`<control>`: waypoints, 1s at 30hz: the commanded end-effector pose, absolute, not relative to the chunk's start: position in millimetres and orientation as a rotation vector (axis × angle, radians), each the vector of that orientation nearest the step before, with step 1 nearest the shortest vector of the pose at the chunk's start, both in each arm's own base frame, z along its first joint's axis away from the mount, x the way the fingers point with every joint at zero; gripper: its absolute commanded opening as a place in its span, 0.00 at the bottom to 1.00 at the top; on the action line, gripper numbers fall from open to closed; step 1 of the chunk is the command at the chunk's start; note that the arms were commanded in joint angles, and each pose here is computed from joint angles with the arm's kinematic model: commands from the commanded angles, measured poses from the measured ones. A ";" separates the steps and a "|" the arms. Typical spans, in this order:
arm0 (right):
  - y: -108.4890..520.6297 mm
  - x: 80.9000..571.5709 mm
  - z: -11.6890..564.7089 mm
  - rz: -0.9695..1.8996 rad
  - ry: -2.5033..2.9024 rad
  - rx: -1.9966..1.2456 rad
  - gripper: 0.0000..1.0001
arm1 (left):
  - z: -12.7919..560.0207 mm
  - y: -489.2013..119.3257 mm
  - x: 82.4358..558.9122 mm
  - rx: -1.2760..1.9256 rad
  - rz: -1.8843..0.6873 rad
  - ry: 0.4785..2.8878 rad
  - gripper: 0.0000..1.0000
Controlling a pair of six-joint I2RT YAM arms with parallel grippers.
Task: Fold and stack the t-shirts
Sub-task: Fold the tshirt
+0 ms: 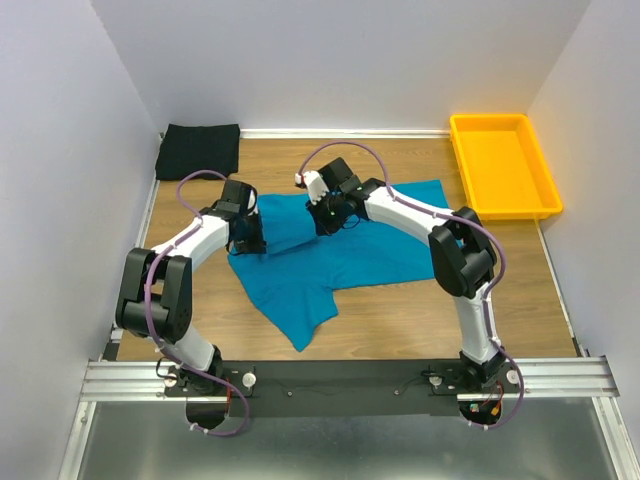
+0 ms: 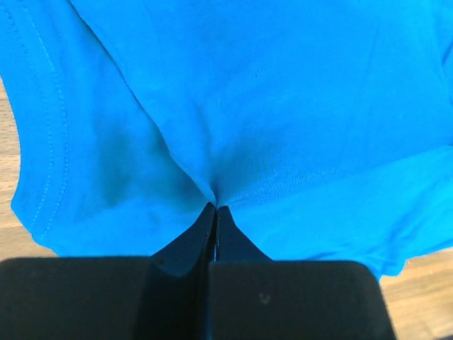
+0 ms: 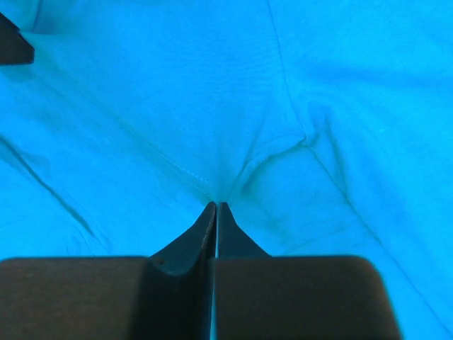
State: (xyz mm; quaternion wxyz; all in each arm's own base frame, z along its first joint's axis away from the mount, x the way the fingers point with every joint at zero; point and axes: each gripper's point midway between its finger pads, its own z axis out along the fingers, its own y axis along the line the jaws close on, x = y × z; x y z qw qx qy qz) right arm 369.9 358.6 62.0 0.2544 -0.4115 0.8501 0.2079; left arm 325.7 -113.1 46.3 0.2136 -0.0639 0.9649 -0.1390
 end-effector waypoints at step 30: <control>382.0 359.7 32.8 0.872 2.650 -0.447 0.48 | 41.4 -110.1 301.6 -0.133 -0.446 2.737 0.21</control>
